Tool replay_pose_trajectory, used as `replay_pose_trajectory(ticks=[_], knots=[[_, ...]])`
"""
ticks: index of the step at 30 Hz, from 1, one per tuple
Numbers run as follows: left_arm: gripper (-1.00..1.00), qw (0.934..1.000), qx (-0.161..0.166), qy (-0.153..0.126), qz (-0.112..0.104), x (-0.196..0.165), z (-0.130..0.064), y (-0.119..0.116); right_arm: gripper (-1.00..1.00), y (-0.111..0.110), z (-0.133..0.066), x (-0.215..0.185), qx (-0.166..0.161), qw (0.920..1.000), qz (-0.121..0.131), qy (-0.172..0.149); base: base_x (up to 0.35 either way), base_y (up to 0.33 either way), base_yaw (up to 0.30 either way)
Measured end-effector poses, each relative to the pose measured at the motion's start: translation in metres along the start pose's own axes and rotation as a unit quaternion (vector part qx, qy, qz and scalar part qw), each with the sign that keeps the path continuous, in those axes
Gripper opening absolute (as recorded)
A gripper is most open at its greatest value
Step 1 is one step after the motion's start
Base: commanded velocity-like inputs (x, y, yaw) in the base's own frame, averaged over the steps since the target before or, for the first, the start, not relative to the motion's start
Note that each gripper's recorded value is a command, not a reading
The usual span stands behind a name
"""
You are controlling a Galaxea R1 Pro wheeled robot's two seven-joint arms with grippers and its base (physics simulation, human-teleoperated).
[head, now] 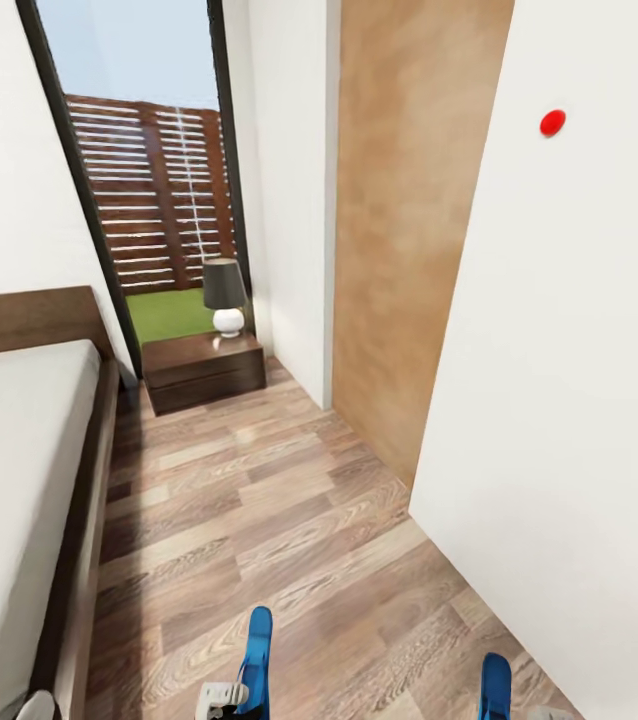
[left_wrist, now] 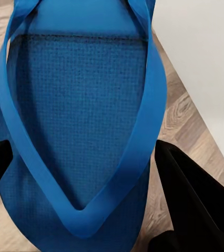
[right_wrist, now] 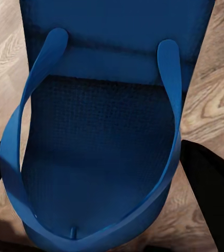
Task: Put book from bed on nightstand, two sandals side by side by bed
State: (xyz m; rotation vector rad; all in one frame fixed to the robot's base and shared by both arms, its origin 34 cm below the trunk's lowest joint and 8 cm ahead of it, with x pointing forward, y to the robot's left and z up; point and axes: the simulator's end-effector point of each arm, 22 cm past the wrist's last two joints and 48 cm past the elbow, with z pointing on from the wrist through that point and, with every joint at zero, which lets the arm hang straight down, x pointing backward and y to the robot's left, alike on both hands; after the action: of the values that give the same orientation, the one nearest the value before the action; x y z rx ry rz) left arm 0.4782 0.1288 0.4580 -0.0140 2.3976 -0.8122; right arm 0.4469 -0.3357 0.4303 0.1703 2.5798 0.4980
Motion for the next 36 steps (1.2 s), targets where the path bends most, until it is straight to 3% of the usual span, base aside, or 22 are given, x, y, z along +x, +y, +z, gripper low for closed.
replay_pose_trajectory(ticks=[36], knots=[[-1.0,1.0,0.0,0.0,0.0,0.0,0.0,0.0002,-1.0,0.0,0.0,0.0,0.0,1.0,0.0,0.0,0.313,-0.034,0.091]])
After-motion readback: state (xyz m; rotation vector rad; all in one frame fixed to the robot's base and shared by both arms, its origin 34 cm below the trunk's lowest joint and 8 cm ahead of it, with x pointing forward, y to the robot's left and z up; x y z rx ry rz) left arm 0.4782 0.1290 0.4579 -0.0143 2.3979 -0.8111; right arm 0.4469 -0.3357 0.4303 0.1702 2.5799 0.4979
